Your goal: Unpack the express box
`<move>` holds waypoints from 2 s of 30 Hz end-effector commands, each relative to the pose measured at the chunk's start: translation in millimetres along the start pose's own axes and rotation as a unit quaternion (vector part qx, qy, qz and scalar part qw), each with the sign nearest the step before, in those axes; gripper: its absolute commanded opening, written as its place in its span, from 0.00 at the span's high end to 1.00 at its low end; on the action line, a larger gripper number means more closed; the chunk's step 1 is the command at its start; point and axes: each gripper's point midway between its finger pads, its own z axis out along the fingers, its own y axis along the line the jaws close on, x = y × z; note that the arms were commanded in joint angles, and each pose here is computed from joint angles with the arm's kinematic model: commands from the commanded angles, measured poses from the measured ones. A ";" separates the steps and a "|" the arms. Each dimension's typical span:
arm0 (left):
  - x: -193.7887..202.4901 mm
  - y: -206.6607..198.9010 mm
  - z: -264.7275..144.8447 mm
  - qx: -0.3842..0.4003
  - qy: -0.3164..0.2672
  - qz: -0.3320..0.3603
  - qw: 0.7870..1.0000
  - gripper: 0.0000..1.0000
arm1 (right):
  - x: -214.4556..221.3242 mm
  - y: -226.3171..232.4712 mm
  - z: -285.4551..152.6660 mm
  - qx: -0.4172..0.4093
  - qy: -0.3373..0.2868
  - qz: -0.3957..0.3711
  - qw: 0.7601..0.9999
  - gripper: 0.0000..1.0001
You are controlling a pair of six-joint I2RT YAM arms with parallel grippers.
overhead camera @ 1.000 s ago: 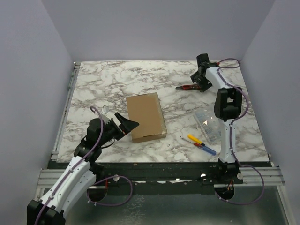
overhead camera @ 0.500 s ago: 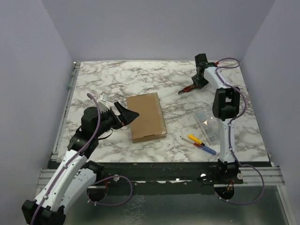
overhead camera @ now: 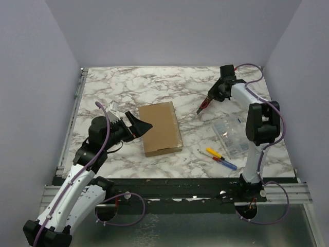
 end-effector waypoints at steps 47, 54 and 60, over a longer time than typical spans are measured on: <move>75.8 -75.8 119.9 0.074 0.092 0.019 0.993 0.38 | 164.5 81.2 -270.5 -0.357 0.074 -0.172 0.915 1.00; 83.2 -75.5 121.4 0.085 0.102 0.012 0.991 0.47 | 161.3 78.2 -272.8 -0.350 0.067 -0.165 0.920 1.00; 89.7 -78.8 123.1 0.100 0.118 0.019 0.988 0.64 | 160.7 81.5 -278.9 -0.360 0.068 -0.164 0.916 1.00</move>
